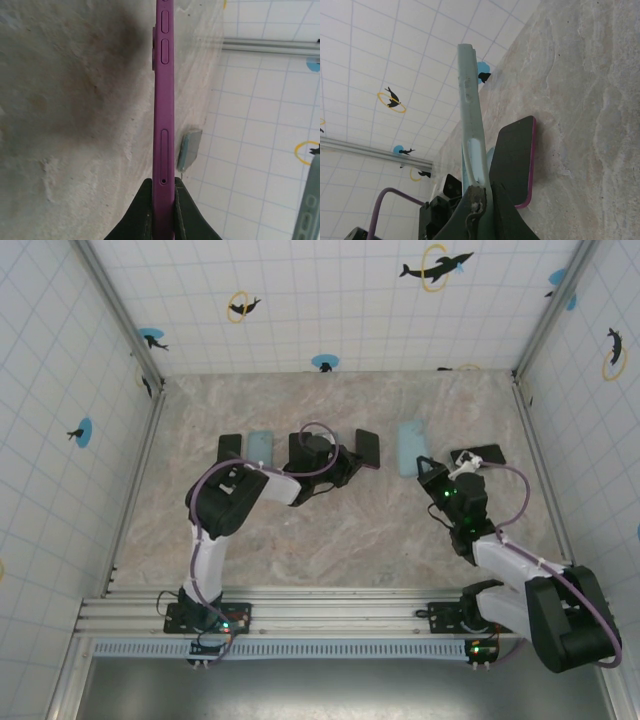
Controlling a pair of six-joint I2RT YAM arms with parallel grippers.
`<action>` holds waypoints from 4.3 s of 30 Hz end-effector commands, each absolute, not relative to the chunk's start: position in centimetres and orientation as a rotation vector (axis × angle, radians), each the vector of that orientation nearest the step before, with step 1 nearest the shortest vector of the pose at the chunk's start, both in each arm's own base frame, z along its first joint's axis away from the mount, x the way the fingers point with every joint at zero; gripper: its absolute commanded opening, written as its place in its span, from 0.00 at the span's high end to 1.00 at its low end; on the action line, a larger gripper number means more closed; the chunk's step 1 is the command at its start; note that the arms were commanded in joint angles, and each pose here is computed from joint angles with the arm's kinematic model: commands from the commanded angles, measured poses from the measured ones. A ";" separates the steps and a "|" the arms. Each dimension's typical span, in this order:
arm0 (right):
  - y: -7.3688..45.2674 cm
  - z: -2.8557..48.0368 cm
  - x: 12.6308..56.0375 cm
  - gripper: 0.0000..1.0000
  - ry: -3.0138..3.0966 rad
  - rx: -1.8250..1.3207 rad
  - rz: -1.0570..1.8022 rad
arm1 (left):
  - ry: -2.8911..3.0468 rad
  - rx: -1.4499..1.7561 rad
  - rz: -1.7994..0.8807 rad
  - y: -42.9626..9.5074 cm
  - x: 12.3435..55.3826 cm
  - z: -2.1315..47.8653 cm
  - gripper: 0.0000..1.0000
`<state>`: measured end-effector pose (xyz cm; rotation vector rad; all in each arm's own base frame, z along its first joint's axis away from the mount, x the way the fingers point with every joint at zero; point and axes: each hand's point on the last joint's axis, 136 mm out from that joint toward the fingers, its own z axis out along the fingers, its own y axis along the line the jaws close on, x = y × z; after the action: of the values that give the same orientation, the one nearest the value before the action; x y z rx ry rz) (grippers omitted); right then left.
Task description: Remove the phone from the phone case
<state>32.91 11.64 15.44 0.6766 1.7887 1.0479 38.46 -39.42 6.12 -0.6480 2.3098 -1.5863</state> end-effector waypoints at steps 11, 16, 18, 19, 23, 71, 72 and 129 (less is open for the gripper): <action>11.8 13.9 32.4 0.98 1.836 0.685 1.056 | 2.228 -0.704 -1.631 -39.9 40.7 6.5 0.82; 11.9 13.4 32.4 0.98 1.852 0.684 1.054 | 2.242 -0.739 -1.620 -39.7 40.5 6.0 0.69; 12.2 13.2 32.5 0.98 1.864 0.678 1.061 | 2.242 -0.738 -1.625 -39.7 40.5 6.2 0.68; 12.2 13.0 32.5 0.98 1.873 0.676 1.060 | 2.249 -0.735 -1.621 -39.8 40.5 6.2 0.68; 12.4 12.4 32.8 0.98 1.899 0.671 1.055 | 2.275 -0.718 -1.612 -40.0 40.2 6.1 0.65; 12.9 8.6 39.8 0.97 1.981 0.645 1.012 | 2.487 -0.487 -1.511 -39.5 36.1 7.1 0.36; 12.9 8.5 40.0 0.97 1.982 0.645 1.009 | 2.483 -0.482 -1.511 -39.5 36.2 7.2 0.36; 13.1 3.0 42.1 0.60 2.306 0.205 0.630 | 2.295 -0.256 -1.453 -34.8 37.0 17.3 0.02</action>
<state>41.92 13.54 2.59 0.2799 2.2787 0.7254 36.99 -34.96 16.08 -0.3056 2.3171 -1.4417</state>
